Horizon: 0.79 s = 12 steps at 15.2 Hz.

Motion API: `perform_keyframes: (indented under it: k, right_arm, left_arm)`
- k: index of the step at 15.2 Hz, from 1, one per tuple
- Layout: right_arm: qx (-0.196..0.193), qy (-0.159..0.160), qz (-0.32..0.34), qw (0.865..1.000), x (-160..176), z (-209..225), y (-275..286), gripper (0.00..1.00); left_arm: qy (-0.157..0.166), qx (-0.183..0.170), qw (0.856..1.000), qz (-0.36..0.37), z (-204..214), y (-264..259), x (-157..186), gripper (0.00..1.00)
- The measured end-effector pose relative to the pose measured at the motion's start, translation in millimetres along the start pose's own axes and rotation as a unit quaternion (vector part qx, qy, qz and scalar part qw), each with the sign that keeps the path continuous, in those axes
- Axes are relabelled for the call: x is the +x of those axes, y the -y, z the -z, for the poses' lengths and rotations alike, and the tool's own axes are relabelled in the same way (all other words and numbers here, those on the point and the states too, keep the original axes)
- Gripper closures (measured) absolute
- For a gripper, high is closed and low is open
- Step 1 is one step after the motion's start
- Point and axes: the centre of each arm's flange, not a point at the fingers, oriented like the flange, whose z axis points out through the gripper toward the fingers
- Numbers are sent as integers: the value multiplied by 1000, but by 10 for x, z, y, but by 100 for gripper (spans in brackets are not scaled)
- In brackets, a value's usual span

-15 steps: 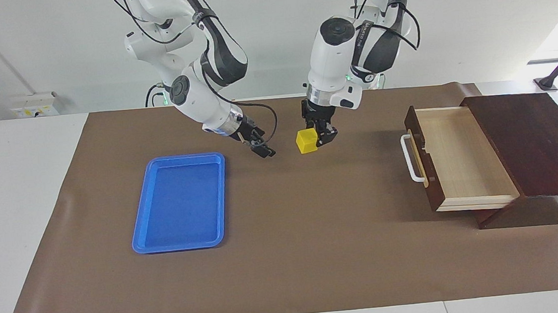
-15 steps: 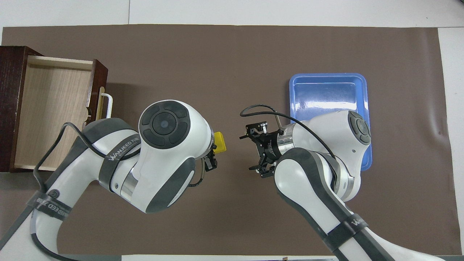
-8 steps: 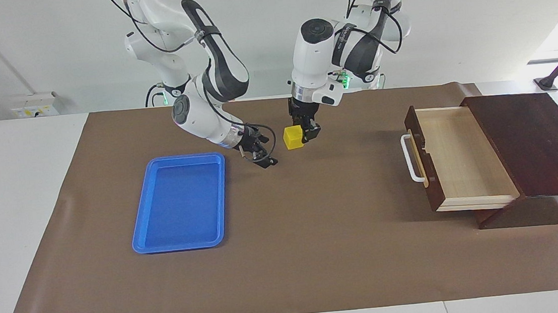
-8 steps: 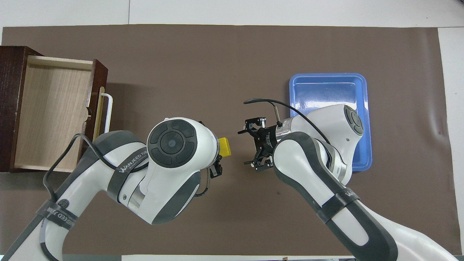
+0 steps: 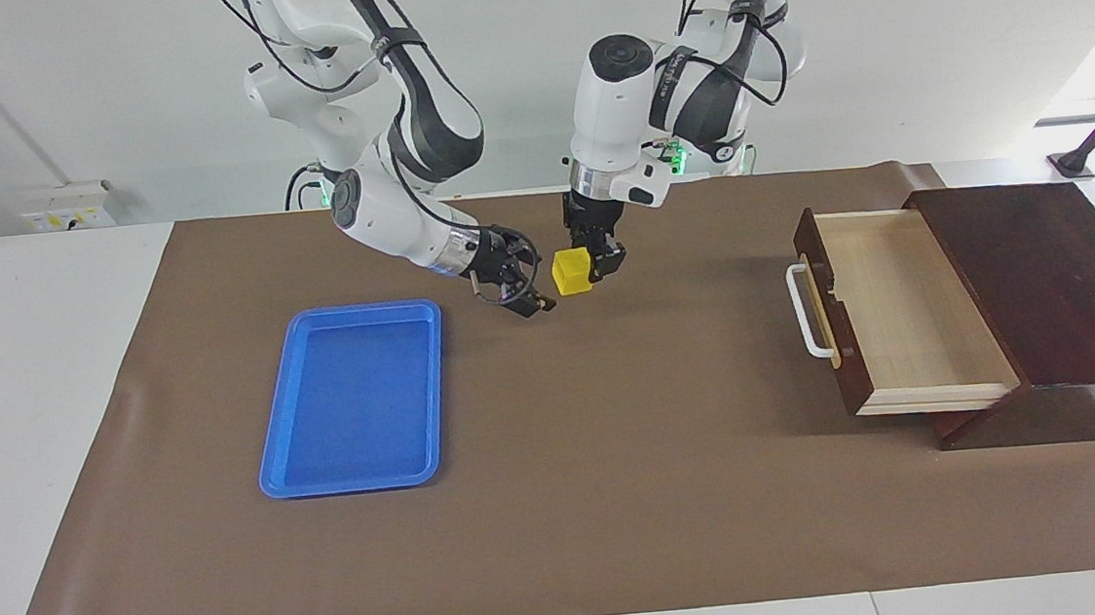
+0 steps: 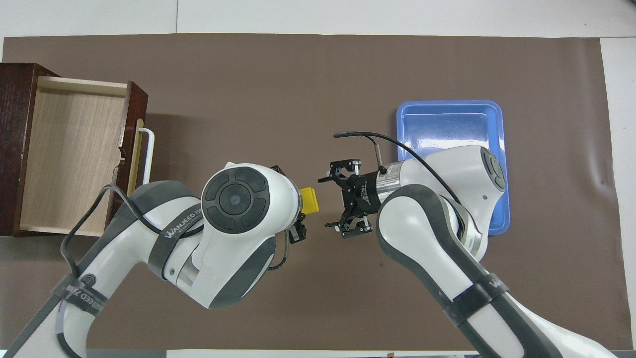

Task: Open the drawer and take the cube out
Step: 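Lift the yellow cube with the left gripper while the right gripper approaches, then close the right gripper on the yellow cube held by the left gripper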

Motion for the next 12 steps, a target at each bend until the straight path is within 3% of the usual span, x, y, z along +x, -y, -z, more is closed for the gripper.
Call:
perform_keyframes:
  k: [12]
  right_arm:
    - [-8, -6, 4, 1000, -53, -97, -191, 0]
  left_arm:
    - [-6, 4, 1000, 1, -76, 2, 33, 44]
